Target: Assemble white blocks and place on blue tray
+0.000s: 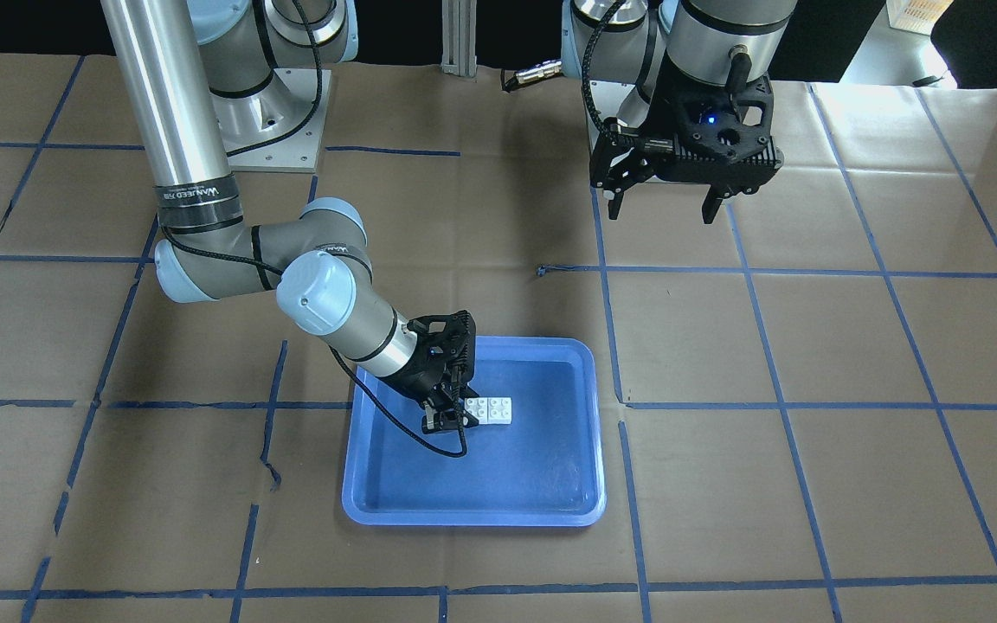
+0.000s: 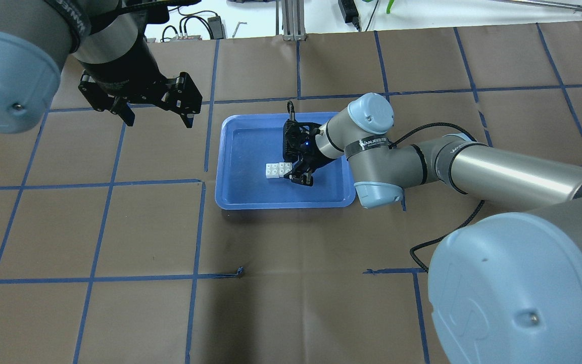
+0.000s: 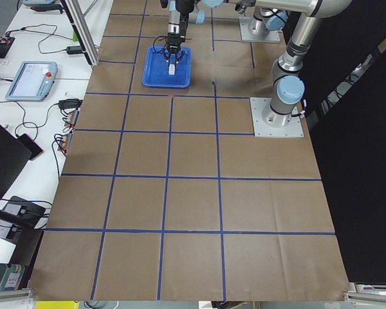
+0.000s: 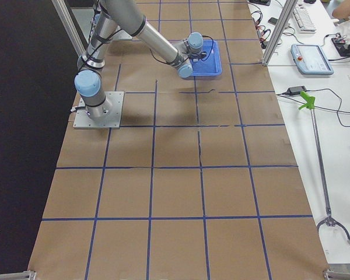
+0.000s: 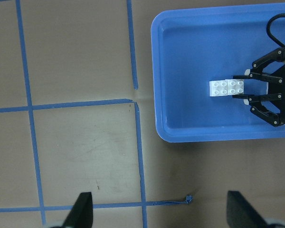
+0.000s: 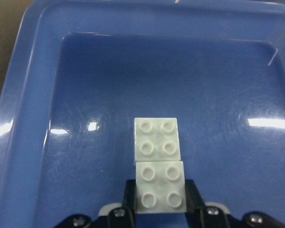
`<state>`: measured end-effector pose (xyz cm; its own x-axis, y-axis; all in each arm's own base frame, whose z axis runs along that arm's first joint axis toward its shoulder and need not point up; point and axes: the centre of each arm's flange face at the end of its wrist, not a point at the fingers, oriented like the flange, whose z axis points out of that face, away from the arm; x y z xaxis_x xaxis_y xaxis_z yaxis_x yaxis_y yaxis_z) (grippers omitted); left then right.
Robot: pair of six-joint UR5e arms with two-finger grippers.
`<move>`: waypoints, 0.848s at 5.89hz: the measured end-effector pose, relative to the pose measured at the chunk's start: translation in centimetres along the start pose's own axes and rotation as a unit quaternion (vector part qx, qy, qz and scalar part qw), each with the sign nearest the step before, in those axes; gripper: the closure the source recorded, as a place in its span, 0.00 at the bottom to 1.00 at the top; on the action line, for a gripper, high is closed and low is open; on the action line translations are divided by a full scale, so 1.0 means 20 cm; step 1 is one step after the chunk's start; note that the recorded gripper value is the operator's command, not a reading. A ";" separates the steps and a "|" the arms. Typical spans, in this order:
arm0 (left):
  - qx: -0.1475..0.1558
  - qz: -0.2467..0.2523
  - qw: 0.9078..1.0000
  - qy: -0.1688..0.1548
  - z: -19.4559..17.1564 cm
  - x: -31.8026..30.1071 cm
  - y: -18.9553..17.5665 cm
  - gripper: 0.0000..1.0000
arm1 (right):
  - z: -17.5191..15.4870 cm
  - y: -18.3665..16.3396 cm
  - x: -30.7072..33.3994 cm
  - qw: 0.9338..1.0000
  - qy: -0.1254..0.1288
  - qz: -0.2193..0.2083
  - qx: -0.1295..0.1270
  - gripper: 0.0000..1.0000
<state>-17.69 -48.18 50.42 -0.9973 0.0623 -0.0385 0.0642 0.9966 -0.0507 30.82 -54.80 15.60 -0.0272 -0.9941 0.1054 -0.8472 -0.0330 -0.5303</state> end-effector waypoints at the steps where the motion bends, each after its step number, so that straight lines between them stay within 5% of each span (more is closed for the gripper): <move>1: -0.001 0.000 1.000 0.000 0.00 0.00 -0.01 0.00 | 0.00 0.00 0.00 1.000 0.000 0.000 0.000 0.61; 5: -0.001 0.000 1.000 -0.001 0.00 0.00 -0.01 0.00 | 0.00 0.00 0.00 1.000 -0.001 0.000 0.002 0.57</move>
<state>-17.66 -48.32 50.35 -0.9973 0.0617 -0.0398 0.0636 0.9967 -0.0495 30.85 -54.79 15.61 -0.0267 -0.9942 0.1041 -0.8451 -0.0332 -0.5336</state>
